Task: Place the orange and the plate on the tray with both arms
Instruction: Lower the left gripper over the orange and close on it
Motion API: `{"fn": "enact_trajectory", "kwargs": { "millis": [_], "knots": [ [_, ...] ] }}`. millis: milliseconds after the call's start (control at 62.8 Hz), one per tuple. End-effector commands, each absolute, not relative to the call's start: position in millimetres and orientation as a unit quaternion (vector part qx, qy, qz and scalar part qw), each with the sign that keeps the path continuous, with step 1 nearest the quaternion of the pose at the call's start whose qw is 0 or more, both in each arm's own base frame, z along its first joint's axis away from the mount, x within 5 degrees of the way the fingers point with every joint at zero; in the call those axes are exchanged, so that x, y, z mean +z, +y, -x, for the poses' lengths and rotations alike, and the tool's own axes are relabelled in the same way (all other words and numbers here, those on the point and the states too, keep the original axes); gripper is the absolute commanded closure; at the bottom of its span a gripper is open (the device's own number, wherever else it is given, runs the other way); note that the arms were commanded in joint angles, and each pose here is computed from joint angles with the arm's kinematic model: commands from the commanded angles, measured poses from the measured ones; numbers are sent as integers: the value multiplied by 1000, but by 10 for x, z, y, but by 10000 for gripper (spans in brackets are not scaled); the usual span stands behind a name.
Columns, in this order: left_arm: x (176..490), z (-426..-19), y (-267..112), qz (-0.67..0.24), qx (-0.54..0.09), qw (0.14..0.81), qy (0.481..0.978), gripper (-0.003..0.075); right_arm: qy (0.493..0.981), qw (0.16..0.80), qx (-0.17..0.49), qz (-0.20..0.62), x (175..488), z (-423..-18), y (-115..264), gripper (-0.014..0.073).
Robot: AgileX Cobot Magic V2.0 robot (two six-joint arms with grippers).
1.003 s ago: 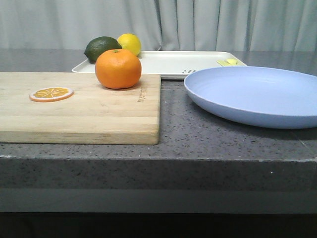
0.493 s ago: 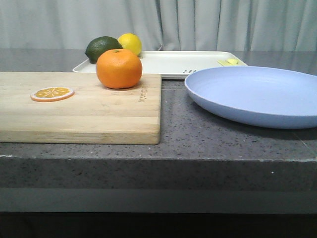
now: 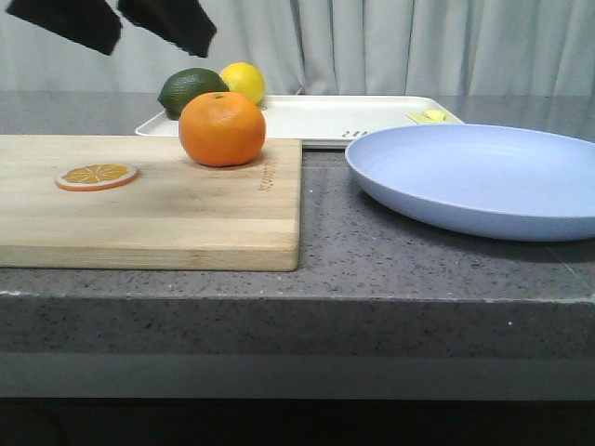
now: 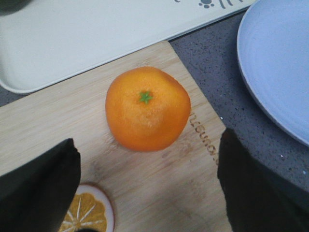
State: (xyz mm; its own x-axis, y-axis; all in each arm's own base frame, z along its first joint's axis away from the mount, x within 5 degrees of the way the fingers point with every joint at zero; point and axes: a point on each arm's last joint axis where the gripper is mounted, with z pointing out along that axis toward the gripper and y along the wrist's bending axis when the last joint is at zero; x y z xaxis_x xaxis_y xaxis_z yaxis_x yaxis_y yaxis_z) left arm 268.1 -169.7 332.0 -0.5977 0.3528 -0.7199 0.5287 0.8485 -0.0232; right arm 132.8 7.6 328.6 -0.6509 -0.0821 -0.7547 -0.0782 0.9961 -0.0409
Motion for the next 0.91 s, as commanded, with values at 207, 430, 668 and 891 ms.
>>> {"fn": "enact_trajectory", "kwargs": {
  "millis": [207,430,668,891],
  "knots": [
    [3441,-3125,-2014,-253,-120,376,883,107,888,457,-3,46,3441,-1361,79,-30],
    [3290,-3330,-2151,-256,-114,346,896,110,888,458,-3,46,3441,-1361,79,-30],
    [3110,-3411,-2202,-258,-108,325,904,113,888,458,-3,46,3441,-1361,79,-30],
    [3091,-3422,-2209,-258,-108,324,904,279,888,458,-3,46,3441,-1361,79,-30]
  ]
}}
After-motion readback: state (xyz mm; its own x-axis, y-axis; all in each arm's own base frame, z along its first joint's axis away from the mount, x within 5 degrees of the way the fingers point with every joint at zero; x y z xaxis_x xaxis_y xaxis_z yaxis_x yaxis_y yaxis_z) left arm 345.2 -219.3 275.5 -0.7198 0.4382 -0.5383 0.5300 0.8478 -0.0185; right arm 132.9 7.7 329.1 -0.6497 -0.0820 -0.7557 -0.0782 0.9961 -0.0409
